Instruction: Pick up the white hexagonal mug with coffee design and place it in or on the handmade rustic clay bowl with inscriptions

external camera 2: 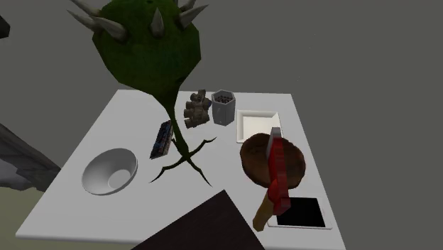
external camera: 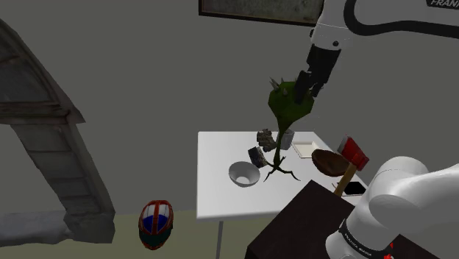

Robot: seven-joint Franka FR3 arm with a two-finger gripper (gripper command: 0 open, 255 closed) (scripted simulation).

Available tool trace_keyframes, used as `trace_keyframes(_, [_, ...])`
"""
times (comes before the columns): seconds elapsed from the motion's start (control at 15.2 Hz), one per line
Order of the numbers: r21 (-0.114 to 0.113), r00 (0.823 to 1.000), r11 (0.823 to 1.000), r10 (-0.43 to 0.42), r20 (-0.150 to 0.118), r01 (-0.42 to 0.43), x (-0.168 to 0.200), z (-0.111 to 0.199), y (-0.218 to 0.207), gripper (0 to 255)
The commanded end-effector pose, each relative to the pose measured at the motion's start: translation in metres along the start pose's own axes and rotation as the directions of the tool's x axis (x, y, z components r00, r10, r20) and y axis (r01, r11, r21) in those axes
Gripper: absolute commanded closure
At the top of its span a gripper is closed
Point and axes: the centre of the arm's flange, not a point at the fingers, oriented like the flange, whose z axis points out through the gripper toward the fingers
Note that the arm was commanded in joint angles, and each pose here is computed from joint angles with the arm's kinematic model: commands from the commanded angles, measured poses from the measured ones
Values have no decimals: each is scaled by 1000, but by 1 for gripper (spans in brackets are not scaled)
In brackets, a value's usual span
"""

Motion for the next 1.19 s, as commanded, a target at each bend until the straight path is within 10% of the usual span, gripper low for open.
trace_keyframes(0.0, [0, 1000, 1000, 0, 0, 0, 0, 0, 0, 0])
trace_keyframes(1.12, [41, 997, 996, -74, 22, 73, 77, 160, 146, 0])
